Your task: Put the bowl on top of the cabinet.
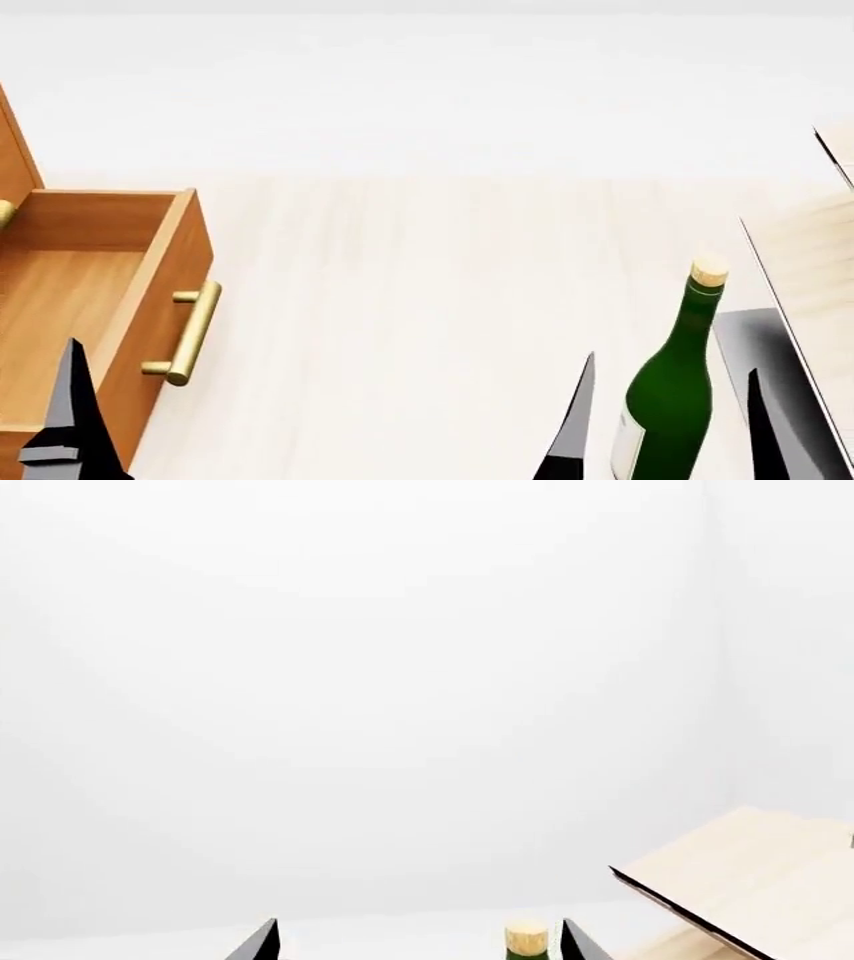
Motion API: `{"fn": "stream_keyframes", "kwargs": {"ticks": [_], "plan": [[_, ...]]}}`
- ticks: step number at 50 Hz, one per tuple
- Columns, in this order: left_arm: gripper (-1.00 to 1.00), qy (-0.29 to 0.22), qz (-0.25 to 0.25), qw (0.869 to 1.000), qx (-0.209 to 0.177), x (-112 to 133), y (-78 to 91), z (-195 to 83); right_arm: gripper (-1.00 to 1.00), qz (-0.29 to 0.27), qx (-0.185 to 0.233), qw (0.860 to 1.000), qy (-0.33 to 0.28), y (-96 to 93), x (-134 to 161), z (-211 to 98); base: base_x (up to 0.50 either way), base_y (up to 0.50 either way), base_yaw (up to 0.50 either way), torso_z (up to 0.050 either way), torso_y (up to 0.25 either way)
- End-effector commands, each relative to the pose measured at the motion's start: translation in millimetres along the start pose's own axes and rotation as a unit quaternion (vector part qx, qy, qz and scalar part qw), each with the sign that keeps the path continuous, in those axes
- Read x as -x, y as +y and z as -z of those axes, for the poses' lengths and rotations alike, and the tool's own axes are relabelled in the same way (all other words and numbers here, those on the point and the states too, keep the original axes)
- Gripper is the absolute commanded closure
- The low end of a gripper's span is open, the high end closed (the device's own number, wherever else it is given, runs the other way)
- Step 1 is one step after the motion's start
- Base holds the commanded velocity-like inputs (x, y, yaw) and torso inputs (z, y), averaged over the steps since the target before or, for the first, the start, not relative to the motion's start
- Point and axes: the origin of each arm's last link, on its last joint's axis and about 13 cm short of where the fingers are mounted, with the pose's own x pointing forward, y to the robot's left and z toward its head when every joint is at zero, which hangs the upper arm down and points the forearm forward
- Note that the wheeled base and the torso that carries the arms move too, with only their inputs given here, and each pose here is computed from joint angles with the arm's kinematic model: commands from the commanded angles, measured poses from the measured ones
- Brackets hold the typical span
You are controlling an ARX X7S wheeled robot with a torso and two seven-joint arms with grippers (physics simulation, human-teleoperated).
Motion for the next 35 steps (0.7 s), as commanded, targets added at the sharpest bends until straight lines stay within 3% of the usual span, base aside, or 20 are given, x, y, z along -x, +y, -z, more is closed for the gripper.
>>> {"fn": "stream_keyframes", "kwargs": {"ticks": [1, 8, 14, 18, 35], "plan": [[-1.0, 0.001, 0.004, 1.0, 0.0, 0.2, -0.1, -0.2, -1.0, 0.006, -0.006, 1.0, -0.012, -1.4, 0.1, -1.4, 0.0, 0.0, 0.0, 0.05, 0.0], [-1.0, 0.009, 0.002, 1.0, 0.011, -0.8, 0.4, -0.2, -1.0, 0.009, -0.009, 1.0, -0.015, -2.0, -0.4, -1.8, 0.0, 0.0, 0.0, 0.05, 0.0], [-1.0, 0.009, 0.002, 0.999, 0.034, -2.1, 1.6, -1.4, -1.0, 0.007, -0.01, 1.0, -0.016, -2.1, -0.3, -1.5, 0.0, 0.0, 0.0, 0.0, 0.0], [-1.0, 0.013, 0.006, 1.0, 0.024, -1.8, 0.9, 0.3, -1.0, 0.007, -0.01, 1.0, -0.018, -2.3, -0.1, -2.1, 0.0, 0.0, 0.0, 0.0, 0.0], [-1.0, 0.021, 0.004, 1.0, 0.019, -0.6, 1.9, 3.2, -1.0, 0.003, -0.005, 1.0, -0.021, -1.1, 1.7, -1.8, 0.0, 0.0, 0.0, 0.0, -0.244]]}}
